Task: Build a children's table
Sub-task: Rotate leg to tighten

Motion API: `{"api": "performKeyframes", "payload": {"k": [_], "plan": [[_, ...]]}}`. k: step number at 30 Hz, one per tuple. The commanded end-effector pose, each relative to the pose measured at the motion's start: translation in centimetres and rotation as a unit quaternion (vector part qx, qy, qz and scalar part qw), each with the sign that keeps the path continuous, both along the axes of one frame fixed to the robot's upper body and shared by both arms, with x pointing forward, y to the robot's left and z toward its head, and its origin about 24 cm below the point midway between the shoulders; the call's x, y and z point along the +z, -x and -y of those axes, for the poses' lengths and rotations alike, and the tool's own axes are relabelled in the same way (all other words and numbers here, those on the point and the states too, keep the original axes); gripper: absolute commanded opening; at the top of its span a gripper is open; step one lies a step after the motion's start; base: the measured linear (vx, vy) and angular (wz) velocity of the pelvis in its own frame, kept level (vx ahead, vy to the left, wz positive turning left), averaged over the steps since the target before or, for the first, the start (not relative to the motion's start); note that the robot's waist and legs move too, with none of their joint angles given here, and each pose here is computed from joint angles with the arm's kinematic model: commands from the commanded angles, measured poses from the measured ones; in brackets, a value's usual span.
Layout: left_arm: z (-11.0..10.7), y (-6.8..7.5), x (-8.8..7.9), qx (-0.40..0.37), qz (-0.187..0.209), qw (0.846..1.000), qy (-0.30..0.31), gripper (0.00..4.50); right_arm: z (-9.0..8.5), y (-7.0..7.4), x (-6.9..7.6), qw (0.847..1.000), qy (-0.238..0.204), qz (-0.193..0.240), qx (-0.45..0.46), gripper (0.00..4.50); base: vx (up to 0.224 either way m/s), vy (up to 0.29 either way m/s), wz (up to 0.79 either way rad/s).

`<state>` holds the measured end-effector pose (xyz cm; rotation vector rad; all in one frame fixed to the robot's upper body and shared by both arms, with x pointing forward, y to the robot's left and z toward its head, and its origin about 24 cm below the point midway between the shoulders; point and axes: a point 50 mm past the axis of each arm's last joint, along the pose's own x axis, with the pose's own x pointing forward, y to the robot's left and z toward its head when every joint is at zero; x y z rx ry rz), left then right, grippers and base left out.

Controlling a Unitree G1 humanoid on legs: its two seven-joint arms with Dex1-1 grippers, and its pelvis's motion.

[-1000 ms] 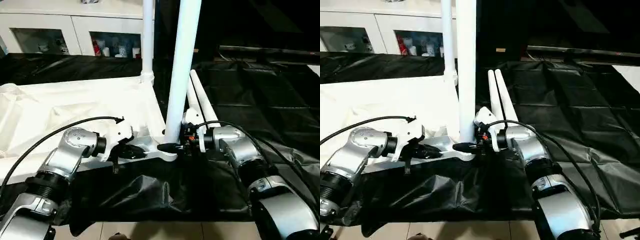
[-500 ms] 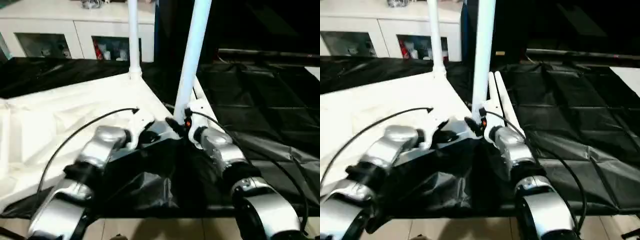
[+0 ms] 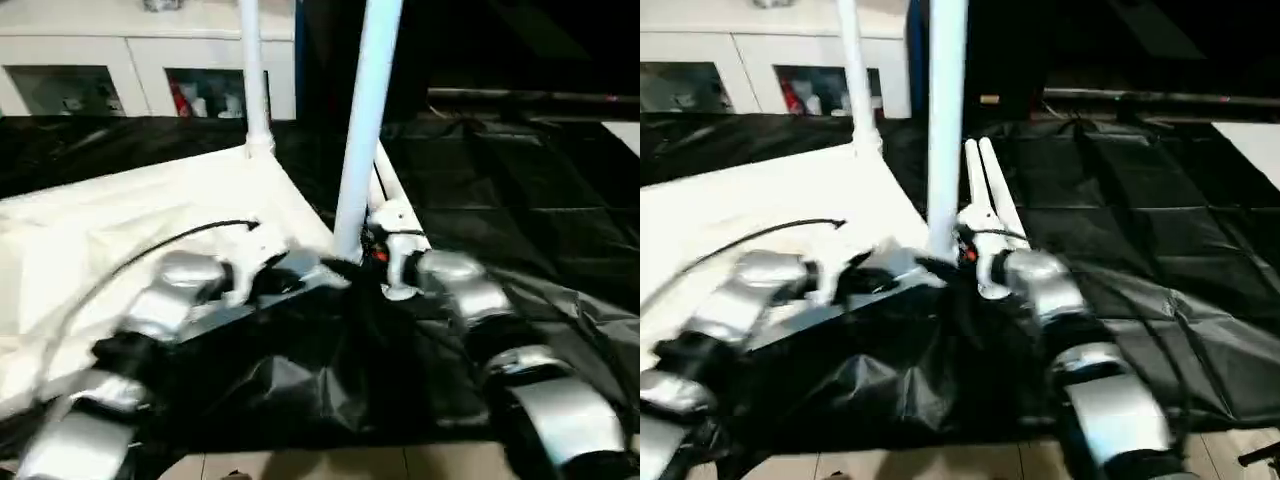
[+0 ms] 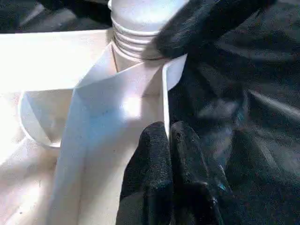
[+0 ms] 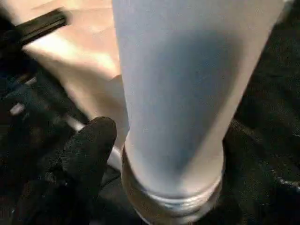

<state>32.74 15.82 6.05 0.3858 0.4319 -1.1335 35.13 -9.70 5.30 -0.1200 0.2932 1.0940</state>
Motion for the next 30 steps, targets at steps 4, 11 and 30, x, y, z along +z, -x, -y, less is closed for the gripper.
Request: {"api": "performKeyframes", "payload": {"k": [4, 11, 30], "plan": [[-0.5, 0.8, 1.0, -0.067, -0.004, 0.998, 0.004, 0.00, -0.4, 1.0, -0.1, 0.995, 0.007, -0.023, 0.096, 3.69, 0.000, 0.000, 0.00], [-2.1, 1.3, 1.4, -0.090, -0.020, 0.996, -0.009, 0.00, -0.2, 1.5, 0.0, 0.989, 0.013, -0.036, 0.144, 3.31, 0.000, 0.000, 0.00], [2.6, -3.4, 0.9, 0.193, 0.026, 0.981, 0.026, 0.00, -4.2, 0.8, -3.9, 0.978, -0.005, -0.077, -0.193, 2.72, 0.000, 0.000, 0.00]]}}
